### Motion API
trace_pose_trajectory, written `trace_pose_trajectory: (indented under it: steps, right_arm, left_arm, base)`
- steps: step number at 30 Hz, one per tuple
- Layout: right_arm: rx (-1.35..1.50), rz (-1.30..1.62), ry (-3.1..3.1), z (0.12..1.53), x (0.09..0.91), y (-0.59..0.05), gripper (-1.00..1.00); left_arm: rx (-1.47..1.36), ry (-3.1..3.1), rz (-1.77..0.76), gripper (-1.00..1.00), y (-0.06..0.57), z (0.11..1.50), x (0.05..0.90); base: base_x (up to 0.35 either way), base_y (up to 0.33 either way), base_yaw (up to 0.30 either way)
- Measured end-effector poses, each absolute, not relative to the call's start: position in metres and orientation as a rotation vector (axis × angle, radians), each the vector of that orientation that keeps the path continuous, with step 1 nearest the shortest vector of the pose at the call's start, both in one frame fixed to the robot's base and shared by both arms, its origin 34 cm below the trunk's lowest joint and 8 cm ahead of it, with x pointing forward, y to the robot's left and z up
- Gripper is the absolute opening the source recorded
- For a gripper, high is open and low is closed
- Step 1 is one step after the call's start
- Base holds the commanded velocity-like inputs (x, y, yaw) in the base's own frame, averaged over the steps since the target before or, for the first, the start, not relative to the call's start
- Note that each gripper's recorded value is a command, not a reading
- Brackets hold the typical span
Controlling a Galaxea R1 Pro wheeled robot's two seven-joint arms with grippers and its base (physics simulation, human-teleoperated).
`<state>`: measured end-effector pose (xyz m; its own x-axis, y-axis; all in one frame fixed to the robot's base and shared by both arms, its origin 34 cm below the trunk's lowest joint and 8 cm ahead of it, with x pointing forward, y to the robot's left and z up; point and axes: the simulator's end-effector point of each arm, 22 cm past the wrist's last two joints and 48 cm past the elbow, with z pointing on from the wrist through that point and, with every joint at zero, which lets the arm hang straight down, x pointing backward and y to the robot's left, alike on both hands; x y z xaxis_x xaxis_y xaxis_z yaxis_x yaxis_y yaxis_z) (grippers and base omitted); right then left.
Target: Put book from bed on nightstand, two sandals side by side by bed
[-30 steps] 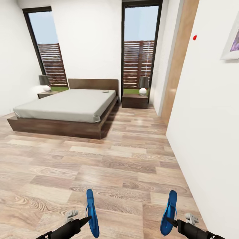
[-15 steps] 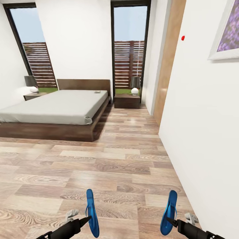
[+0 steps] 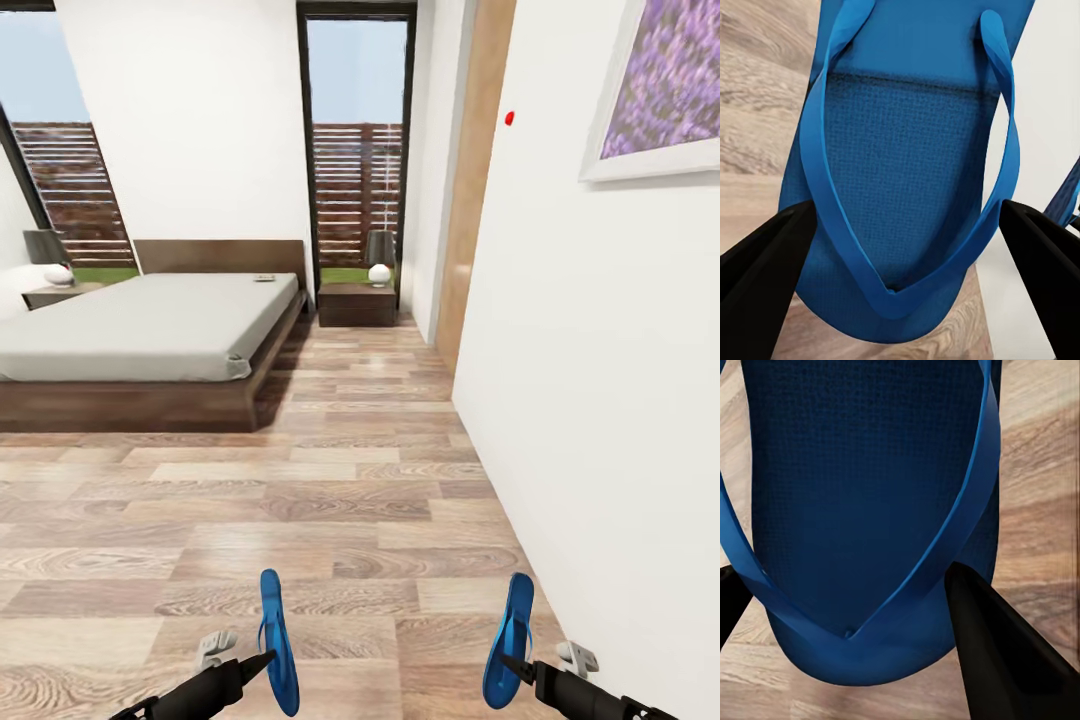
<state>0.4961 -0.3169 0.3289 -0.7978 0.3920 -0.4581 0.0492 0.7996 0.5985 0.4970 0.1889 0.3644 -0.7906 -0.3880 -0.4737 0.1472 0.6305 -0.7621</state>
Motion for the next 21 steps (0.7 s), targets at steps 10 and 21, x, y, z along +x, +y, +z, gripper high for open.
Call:
trace_pose_trajectory:
  steps: [10, 21]
  right_arm:
    - [0.326, 0.776, 2.403, 0.3287, 0.4961, -0.317, -1.0]
    - [0.326, 0.776, 2.403, 0.3288, 0.496, -0.317, -1.0]
  left_arm:
    - [-0.187, 2.228, -1.117, -1.0, 0.1884, 0.3645, 0.4971]
    - [-0.187, 2.228, -1.117, -1.0, 0.1888, 0.3646, 0.497]
  base:
    - [0.0, 0.0, -0.014]
    - [0.035, 0.0, 0.0]
